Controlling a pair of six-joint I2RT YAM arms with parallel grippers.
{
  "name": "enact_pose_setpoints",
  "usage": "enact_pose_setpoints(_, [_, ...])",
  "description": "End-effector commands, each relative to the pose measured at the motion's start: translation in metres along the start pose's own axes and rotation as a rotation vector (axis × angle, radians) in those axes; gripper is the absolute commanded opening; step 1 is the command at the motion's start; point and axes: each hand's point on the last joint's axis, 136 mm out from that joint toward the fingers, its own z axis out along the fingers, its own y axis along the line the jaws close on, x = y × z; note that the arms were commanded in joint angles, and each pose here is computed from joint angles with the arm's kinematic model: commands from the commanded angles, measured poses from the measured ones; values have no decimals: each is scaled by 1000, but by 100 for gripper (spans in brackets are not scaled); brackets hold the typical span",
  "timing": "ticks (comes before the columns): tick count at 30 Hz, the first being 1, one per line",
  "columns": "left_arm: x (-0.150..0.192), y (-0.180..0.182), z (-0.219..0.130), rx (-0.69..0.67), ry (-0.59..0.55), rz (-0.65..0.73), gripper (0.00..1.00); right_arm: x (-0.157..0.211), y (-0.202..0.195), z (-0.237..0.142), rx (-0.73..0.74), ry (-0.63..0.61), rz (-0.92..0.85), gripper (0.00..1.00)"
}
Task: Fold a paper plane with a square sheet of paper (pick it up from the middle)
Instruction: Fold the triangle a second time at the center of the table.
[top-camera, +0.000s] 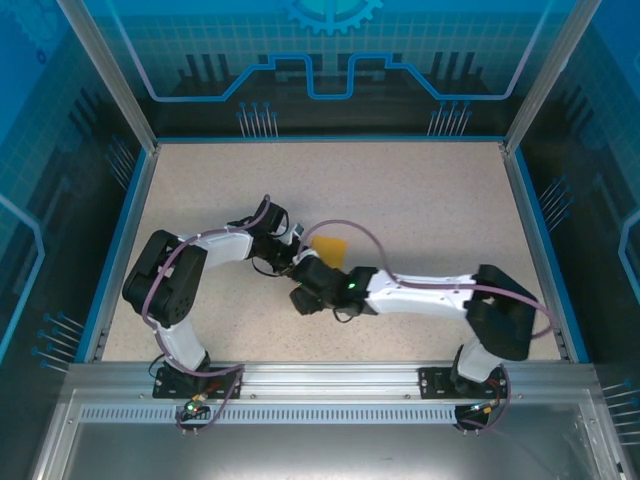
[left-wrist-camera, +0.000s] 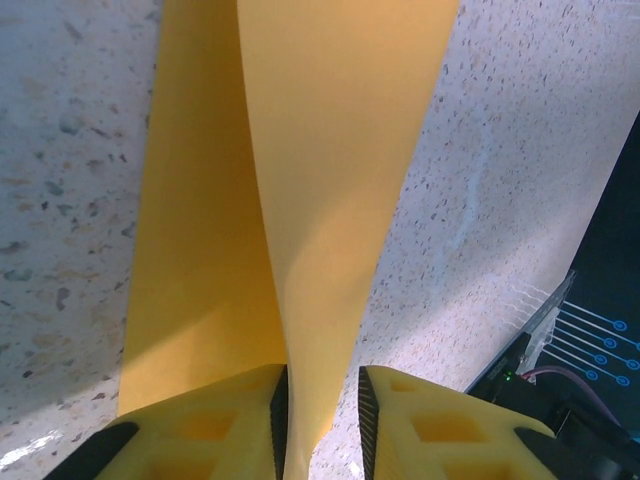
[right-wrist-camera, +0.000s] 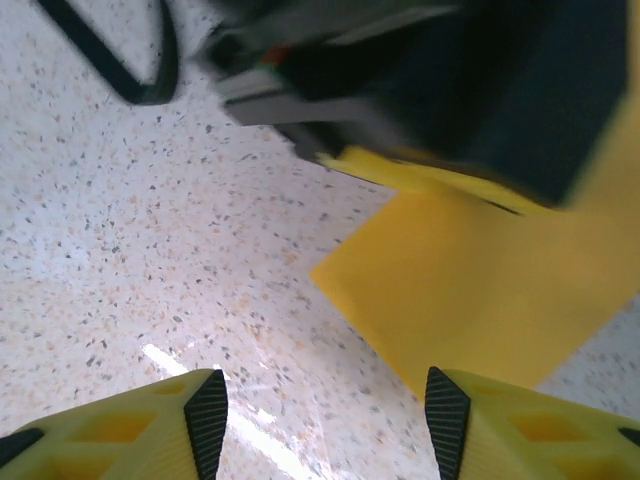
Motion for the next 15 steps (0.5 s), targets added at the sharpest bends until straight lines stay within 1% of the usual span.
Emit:
enact_pose_setpoints(1, [-2,-13,-9,18,-9,0,24,2,-23,5,230,25,-87,59])
enact_pose_setpoints(8, [-1,-11,-9,11,-2,-4,24,3,-22,18,334,58,-121,58])
enact_pose_setpoints(12, [0,-12,-9,11,2,-1,25,5,-19,24,328,66,-125,55])
enact_pose_setpoints(15, [-1,-14,-10,15,2,-1,25,4,-20,25,337,66,-122,51])
